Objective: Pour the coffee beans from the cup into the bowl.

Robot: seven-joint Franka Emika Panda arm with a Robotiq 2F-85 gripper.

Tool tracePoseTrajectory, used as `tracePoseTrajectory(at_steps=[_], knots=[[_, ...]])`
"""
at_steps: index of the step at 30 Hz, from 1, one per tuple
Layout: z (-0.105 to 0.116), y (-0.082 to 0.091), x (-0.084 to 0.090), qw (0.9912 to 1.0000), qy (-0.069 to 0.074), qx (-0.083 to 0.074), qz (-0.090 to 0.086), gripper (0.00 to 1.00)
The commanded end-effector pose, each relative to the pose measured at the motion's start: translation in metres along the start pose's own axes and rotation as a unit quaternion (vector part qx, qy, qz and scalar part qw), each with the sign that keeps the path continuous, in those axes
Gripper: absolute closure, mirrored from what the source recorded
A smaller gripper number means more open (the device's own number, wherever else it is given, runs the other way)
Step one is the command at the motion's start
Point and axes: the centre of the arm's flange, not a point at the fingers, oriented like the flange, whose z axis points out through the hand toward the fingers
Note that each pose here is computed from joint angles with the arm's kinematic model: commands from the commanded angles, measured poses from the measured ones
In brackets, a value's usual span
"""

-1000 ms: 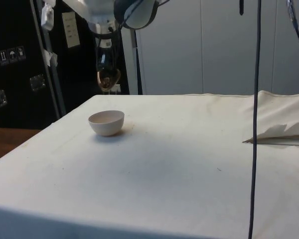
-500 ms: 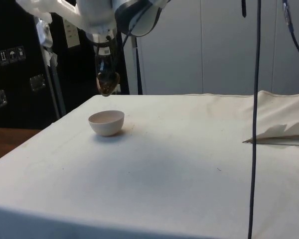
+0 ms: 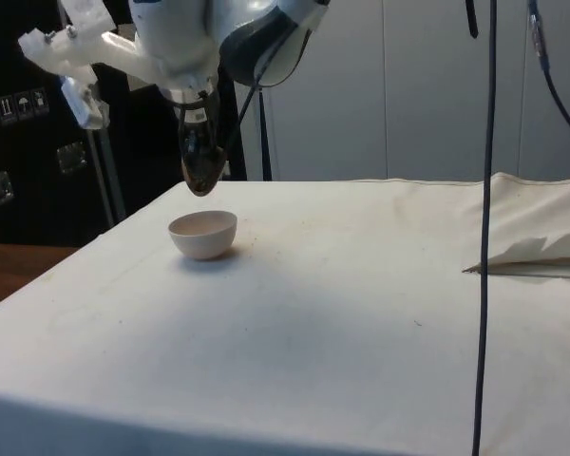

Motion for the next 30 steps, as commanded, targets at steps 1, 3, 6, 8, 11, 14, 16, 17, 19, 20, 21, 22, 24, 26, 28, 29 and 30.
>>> tracePoseTrajectory(at_steps=[1, 3, 6, 8, 11, 14, 16, 17, 19, 20, 21, 22, 24, 26, 28, 29, 30], knots=[[0.000, -0.002, 0.000, 0.99999, 0.000, -0.003, -0.001, 1.00], [-0.002, -0.007, 0.001, 0.99985, 0.002, -0.017, -0.002, 1.00], [-0.005, -0.011, 0.001, 0.99950, 0.004, -0.031, -0.004, 1.00], [-0.008, -0.014, 0.002, 0.99923, 0.005, -0.038, -0.006, 1.00], [-0.011, -0.018, 0.002, 0.99874, 0.006, -0.049, -0.008, 1.00], [-0.015, -0.022, 0.002, 0.99822, 0.007, -0.058, -0.010, 1.00], [-0.018, -0.025, 0.003, 0.99784, 0.008, -0.064, -0.010, 1.00], [-0.019, -0.027, 0.002, 0.99764, 0.009, -0.067, -0.011, 1.00], [-0.020, -0.027, 0.001, 0.99767, 0.008, -0.067, -0.011, 1.00], [-0.022, -0.029, 0.003, 0.99715, 0.009, -0.074, -0.011, 1.00], [-0.023, -0.031, 0.002, 0.99691, 0.009, -0.077, -0.012, 1.00], [-0.026, -0.033, 0.003, 0.99639, 0.010, -0.083, -0.013, 1.00], [-0.028, -0.035, 0.003, 0.99580, 0.011, -0.090, -0.013, 1.00], [-0.029, -0.037, 0.003, 0.99511, 0.012, -0.097, -0.015, 1.00], [-0.030, -0.038, 0.001, 0.99506, 0.010, -0.098, -0.016, 1.00], [-0.028, -0.038, 0.002, 0.99401, 0.012, -0.107, -0.017, 1.00], [-0.027, -0.038, 0.002, 0.99363, 0.012, -0.111, -0.017, 1.00]])
